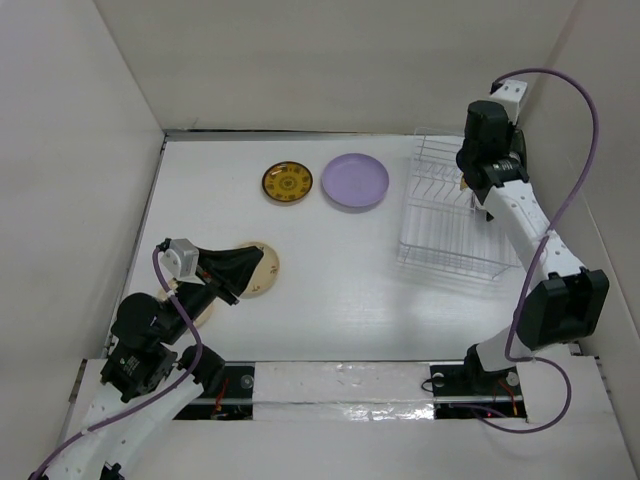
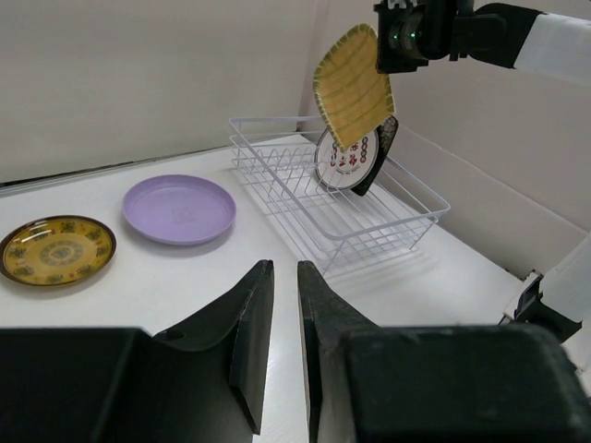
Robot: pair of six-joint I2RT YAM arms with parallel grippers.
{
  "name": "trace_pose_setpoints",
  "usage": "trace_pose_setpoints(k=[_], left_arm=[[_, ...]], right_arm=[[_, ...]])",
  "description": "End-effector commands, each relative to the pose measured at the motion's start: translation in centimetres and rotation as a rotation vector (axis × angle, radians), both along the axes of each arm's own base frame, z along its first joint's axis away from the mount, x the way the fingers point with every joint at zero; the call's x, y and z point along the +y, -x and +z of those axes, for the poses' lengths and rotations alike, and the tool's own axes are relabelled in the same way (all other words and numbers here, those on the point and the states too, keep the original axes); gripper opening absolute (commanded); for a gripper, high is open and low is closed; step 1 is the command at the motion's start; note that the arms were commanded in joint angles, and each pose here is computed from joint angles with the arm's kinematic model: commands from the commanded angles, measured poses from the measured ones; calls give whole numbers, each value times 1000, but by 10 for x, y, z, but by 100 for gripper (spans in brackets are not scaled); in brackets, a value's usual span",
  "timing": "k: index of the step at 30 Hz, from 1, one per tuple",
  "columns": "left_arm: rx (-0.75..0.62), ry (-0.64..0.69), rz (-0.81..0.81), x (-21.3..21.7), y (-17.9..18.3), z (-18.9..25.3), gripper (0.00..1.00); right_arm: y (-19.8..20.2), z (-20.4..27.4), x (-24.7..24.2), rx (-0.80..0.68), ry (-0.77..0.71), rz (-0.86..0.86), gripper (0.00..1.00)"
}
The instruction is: Load the plates into the dish rack
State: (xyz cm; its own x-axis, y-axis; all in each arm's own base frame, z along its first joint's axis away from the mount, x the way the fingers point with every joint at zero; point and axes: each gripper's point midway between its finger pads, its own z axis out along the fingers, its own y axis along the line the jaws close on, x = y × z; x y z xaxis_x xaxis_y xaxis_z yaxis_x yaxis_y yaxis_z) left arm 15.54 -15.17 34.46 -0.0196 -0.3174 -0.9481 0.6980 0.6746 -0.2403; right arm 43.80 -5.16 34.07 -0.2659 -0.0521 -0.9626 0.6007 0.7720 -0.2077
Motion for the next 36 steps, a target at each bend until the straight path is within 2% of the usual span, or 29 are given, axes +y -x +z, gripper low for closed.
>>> trace_pose_setpoints(k=[1, 11, 29, 30, 31, 33, 34, 36], left_arm=[[-42, 30, -16, -1, 4, 12, 14], [-33, 26, -9, -1, 2, 11, 14], [-19, 22, 19, 1, -4, 7, 14], [-19, 22, 20, 1, -4, 8, 15], [-18, 22, 23, 2, -4, 7, 15], [-16, 21, 25, 2, -5, 7, 15], [-15, 21, 26, 2, -5, 6, 15], [-12, 19, 25, 1, -6, 6, 15]], right_arm=[[10, 30, -43, -59, 95, -213, 0], [-15, -1, -59, 95, 262, -279, 0], [-58, -90, -36, 206, 266, -133, 0], [-59, -93, -36, 205, 262, -135, 4], [-57, -92, -37, 202, 263, -146, 20], [-55, -86, -34, 188, 262, -154, 44], [-52, -75, -29, 161, 251, -147, 61], [-49, -59, -23, 120, 223, -130, 69]])
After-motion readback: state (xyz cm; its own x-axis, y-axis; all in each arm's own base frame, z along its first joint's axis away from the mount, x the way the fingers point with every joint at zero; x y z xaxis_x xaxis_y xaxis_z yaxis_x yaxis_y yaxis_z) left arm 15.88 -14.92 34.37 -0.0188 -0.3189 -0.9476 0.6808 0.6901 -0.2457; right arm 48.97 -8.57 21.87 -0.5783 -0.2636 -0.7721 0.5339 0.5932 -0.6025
